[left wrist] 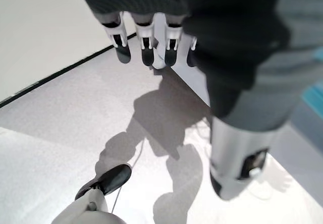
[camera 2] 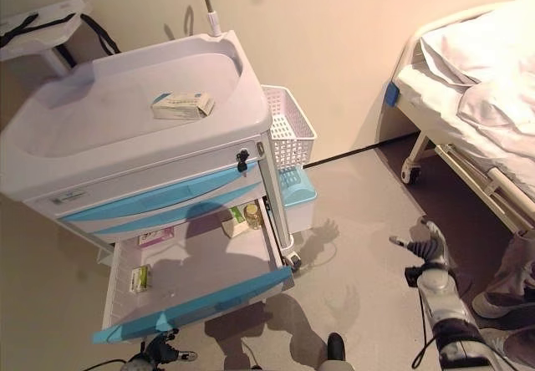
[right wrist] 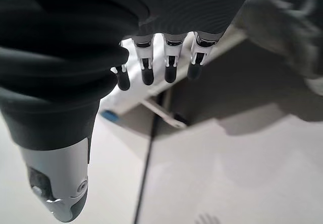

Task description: Open the drawer and pick up the medicine

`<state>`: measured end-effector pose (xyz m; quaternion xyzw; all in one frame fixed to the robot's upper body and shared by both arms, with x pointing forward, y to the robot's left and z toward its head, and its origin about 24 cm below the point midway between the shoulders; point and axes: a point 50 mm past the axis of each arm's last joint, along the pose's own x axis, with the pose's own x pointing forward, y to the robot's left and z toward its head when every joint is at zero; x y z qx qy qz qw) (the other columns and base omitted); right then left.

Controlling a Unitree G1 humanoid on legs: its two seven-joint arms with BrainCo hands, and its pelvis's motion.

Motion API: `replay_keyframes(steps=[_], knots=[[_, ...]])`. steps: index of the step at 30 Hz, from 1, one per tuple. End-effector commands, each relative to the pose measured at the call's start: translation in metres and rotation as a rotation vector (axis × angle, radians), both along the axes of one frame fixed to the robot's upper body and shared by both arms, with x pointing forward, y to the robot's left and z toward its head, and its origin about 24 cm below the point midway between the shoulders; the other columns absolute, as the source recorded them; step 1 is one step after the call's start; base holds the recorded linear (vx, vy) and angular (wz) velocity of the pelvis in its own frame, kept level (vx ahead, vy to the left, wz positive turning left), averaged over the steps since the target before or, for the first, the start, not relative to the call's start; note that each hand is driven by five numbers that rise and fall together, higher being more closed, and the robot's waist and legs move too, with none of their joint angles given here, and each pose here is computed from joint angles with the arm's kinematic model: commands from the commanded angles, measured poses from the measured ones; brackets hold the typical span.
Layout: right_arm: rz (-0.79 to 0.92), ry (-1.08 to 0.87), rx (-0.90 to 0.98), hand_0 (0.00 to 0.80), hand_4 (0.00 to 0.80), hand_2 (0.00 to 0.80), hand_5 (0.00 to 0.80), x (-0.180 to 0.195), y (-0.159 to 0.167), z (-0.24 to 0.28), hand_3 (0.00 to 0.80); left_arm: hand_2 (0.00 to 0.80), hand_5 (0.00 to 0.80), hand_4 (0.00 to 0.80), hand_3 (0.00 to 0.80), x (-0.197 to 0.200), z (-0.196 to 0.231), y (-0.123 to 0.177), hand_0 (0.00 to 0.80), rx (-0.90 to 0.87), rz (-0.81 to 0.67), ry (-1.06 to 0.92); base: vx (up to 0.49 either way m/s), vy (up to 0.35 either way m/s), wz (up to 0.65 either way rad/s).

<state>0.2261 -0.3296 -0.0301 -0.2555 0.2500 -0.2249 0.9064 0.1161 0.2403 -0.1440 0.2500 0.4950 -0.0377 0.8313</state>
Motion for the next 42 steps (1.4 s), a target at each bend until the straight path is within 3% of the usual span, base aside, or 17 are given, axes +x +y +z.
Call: replay_keyframes(steps=[1,10,19,24,35,42], knots=[[-0.01,-0.089,0.095,0.0,0.0,0.0,0.0,0.006,0.006,0.002,0.0,0.0,0.0,0.0,0.0,0.037,0.019,0.02,0.0,0.077,-0.07,-0.103,0.0,0.0,0.0],[-0.115,0.033,0.266,0.0,0.0,0.0,0.0,-0.03,0.004,-0.036,0.0,0.0,0.0,0.0,0.0,0.048,0.024,0.027,0.0,0.1,-0.079,-0.111,-0.026,-0.006,-0.04],[-0.272,0.374,0.371,0.0,0.0,0.0,0.0,-0.104,0.003,-0.088,0.0,0.0,0.0,0.0,0.0,0.067,0.03,0.021,0.0,0.088,-0.116,-0.133,0.007,0.0,-0.06],[-0.317,0.469,0.394,0.0,0.0,0.0,0.0,-0.128,0.003,-0.097,0.0,0.0,0.0,0.0,0.0,0.076,0.033,0.013,0.0,0.065,-0.142,-0.159,0.006,0.002,0.0],[-0.326,0.538,0.407,0.0,0.0,0.0,0.0,-0.142,0.006,-0.103,0.0,0.0,0.0,0.0,0.0,0.098,0.044,0.001,0.0,0.053,-0.202,-0.222,0.0,0.0,0.0],[-0.303,0.565,0.397,0.0,0.0,0.0,0.0,-0.145,0.005,-0.103,0.0,0.0,0.0,0.0,0.0,0.118,0.062,0.022,0.0,0.147,-0.25,-0.248,-0.014,0.003,-0.02]])
